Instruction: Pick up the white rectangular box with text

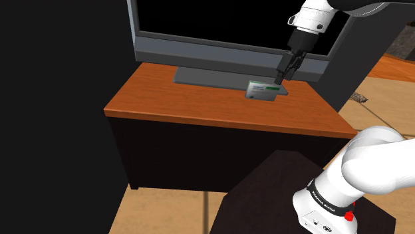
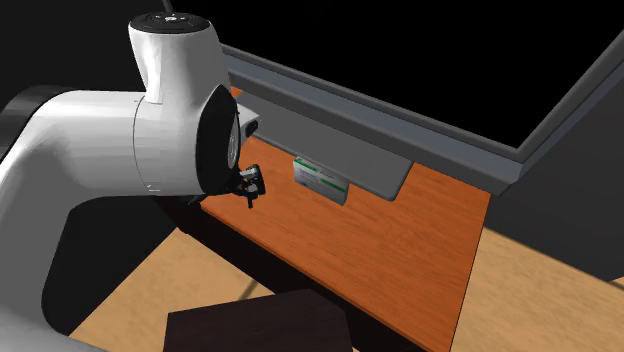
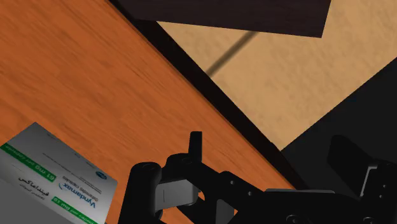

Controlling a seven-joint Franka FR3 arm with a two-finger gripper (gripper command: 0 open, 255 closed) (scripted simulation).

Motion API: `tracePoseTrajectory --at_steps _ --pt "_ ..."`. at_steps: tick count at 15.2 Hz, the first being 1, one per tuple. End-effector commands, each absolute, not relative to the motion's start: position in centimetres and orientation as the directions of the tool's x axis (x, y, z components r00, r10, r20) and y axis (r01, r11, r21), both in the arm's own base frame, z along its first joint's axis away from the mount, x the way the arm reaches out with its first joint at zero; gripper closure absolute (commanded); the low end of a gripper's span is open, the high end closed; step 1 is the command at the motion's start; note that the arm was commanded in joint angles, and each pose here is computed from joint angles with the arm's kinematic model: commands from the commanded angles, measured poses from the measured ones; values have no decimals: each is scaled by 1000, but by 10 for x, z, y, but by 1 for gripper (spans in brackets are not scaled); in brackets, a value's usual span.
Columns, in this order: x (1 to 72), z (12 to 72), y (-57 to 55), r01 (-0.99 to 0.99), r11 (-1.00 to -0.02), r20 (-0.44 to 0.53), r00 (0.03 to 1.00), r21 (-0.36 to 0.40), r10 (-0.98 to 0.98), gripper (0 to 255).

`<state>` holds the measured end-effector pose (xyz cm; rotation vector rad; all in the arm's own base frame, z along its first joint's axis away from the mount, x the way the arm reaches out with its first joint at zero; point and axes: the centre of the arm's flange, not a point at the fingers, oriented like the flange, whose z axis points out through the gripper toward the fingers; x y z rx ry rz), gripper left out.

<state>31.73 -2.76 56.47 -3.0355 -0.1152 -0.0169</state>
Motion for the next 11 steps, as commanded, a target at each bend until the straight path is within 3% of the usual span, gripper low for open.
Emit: tracePoseTrajectory --at_steps 1,11 --pt "317 565 -28 76 -992 15 997 -103 75 0" --pt "369 506 -124 407 -913 43 913 -43 405 0"
